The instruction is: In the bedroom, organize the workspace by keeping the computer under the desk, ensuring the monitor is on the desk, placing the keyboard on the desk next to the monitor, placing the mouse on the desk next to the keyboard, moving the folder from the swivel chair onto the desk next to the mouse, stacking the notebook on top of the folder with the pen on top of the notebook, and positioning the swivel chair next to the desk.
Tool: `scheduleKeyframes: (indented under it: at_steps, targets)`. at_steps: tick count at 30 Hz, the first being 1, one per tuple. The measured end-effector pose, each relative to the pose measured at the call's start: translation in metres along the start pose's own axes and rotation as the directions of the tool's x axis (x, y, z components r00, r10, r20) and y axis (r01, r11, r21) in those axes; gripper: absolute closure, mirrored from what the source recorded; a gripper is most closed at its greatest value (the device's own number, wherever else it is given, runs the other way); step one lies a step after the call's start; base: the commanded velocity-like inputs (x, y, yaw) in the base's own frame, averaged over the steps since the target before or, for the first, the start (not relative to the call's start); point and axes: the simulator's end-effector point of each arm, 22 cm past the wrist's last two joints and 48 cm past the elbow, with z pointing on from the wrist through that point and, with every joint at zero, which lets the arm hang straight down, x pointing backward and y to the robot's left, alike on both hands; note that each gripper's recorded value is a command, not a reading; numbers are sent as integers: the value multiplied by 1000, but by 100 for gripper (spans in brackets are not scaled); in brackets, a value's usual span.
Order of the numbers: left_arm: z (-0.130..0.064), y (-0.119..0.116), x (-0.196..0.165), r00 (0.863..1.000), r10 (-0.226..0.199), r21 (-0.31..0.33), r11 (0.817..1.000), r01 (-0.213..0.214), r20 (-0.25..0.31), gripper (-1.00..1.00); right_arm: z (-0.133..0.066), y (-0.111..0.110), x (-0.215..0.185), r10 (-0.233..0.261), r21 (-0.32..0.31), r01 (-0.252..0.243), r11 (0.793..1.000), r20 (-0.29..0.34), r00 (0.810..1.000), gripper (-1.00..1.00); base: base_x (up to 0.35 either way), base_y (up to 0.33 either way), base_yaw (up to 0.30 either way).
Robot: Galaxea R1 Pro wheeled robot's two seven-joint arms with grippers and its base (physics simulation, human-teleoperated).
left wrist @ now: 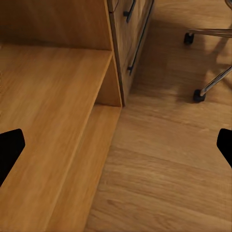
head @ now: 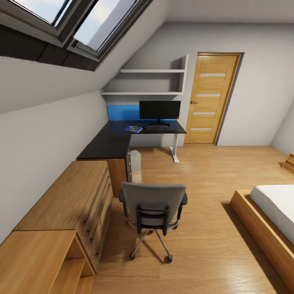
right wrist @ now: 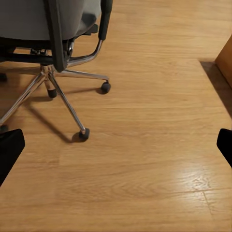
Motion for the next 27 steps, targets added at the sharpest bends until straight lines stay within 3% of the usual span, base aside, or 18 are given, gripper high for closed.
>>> scheduleKeyframes:
  at_steps: [17,27]
  targets:
    - [-8,-26,5,999,-35,17,999,35,-17,-100,1,-2,0,1,6,-1,1000,-2,1000,-100,0,5,0]
    - [-2,-33,7,999,-43,19,999,43,-18,-100,8,0,3,4,5,-4,1000,-1,1000,-100,0,0,0]
